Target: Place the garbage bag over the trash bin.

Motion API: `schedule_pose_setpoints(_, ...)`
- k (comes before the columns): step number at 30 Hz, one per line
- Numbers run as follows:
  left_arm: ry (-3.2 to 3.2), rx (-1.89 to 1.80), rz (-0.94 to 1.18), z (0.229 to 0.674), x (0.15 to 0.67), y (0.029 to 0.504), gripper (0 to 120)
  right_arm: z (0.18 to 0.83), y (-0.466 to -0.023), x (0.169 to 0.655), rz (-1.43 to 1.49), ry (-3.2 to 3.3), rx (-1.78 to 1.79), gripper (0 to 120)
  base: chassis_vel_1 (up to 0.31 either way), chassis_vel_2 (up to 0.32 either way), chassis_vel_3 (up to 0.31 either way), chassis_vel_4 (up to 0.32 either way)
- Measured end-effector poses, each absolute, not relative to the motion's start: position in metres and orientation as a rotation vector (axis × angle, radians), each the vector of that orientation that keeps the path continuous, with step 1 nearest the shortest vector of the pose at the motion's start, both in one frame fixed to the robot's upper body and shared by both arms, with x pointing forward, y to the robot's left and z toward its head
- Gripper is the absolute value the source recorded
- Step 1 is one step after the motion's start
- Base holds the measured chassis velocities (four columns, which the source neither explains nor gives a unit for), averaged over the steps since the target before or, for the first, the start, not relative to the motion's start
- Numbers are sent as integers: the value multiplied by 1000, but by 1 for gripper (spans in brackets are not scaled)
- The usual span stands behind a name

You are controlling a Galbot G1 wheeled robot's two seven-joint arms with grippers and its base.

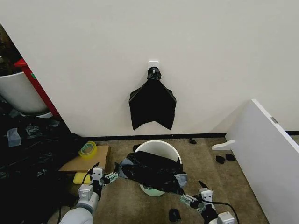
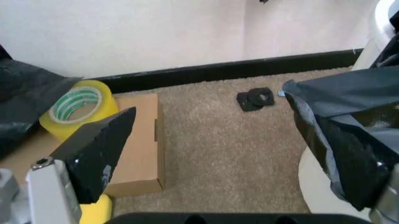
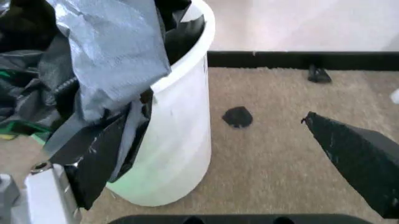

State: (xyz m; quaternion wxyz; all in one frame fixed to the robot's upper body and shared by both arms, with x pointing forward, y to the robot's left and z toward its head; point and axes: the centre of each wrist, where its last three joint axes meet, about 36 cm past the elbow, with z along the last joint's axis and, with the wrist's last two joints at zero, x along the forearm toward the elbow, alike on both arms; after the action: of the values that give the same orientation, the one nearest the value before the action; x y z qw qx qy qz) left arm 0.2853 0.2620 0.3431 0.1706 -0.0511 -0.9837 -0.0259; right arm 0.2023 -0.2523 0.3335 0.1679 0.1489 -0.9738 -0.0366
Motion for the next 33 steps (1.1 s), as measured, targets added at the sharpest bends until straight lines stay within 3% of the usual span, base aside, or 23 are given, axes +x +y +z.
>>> schedule_pose_setpoints(4, -2797, -113, -68, 341, 288, 264, 100, 328, -279, 211, -122, -2784, 435, 100, 0, 0, 0, 0)
schedule_pose_setpoints(17, -2800, -138, -58, 348, 280, 257, 100, 317, -305, 210, 48, -2722, 299, 100, 0, 0, 0, 0)
schedule_pose_setpoints(33, -2806, -248, 8, 375, 261, 259, 100, 319, -301, 211, 89, -2690, 197, 100, 0, 0, 0, 0)
